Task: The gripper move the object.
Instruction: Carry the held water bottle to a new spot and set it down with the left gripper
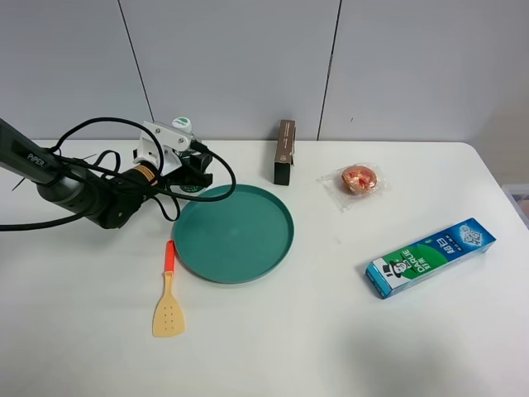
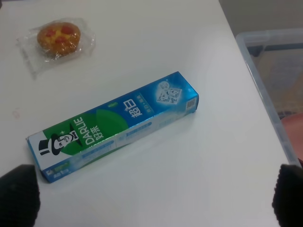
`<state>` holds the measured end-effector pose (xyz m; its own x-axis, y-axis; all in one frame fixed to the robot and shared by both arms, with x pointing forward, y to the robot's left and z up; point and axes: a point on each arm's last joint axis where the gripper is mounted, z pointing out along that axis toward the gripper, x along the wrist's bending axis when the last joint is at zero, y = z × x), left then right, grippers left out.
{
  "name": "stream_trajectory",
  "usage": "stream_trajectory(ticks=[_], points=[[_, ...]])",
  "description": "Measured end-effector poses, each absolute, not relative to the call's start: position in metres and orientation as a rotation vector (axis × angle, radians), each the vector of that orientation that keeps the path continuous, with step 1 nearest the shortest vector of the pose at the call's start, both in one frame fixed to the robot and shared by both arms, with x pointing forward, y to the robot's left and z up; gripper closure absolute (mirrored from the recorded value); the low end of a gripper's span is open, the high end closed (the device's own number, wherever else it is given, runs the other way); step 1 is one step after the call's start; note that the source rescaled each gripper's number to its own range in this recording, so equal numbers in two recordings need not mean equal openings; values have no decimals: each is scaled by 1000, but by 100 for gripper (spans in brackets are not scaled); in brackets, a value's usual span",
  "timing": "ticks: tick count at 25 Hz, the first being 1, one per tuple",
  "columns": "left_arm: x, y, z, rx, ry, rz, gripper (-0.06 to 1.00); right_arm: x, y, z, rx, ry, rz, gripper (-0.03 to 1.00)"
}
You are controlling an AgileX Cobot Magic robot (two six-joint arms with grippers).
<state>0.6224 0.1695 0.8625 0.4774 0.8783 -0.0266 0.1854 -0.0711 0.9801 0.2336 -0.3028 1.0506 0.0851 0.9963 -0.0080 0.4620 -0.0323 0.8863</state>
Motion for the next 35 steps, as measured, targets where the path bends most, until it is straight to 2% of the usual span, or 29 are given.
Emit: stream_trajectory(ticks=[6,14,16,17,22,28,35], points=[[622,171,874,1601,994,726,88,234,-303,1051,1602,1478,887,-3],[613,154,935,1561,891,748,88,234,-303,1051,1602,1478,887,-3],[610,150,941,1564,878,744,88,234,-303,1051,1602,1478,887,-3],[601,136,954,1570,834,728,88,234,-303,1051,1602,1478,887,-3],[580,103,972,1578,738,674,88,234,-303,1051,1602,1478,887,-3],[548,46,977,1653,656,535,88,234,-303,1051,1602,1478,887,-3],[544,0,989,1654,569,493,88,234,-303,1051,1602,1478,887,-3]])
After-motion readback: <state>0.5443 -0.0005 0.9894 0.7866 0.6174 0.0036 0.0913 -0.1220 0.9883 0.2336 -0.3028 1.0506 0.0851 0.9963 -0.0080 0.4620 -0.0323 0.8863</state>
